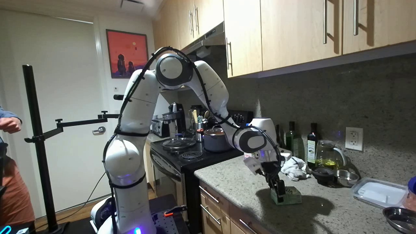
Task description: Put the juice box upright
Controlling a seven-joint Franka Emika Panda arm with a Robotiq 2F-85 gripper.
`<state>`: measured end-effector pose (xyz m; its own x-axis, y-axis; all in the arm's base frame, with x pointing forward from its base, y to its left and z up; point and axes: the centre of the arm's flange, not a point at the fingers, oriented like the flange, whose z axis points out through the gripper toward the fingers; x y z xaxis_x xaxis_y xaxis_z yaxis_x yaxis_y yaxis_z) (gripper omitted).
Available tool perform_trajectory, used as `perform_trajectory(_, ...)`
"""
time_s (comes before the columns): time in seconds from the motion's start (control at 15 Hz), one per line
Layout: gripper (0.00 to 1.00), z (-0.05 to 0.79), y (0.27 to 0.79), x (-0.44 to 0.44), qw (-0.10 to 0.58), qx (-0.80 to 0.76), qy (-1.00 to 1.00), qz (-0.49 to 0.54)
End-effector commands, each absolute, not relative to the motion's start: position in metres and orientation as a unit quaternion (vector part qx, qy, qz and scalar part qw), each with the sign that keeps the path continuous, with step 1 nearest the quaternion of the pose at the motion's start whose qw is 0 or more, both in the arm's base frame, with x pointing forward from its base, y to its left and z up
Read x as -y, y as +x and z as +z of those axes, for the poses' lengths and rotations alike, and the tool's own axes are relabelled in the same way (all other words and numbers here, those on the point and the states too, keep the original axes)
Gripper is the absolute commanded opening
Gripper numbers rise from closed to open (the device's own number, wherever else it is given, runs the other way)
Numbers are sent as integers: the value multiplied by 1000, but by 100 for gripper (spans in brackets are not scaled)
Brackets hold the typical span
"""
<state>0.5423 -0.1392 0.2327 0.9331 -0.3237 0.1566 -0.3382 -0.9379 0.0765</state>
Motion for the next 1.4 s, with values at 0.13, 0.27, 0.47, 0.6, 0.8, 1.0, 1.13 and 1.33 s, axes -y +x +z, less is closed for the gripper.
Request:
perform_trajectory(0.13, 63, 233, 546, 143, 45, 164, 983, 74)
perform_trajectory(0.27, 62, 234, 546, 143, 45, 164, 983, 74)
perform_trajectory(0.47, 60, 234, 546, 143, 46, 164, 983, 74)
perform_trajectory(0.6, 60, 234, 545, 144, 47, 163, 983, 73)
perform_trajectory(0.8, 59, 236, 545, 143, 53, 160, 984, 64)
perform_trajectory(1.0, 57, 238, 544, 146, 69, 154, 984, 50)
perform_trajectory(1.13, 56, 239, 544, 149, 76, 151, 985, 45)
perform_trajectory(1.33, 55, 240, 542, 152, 88, 143, 985, 37)
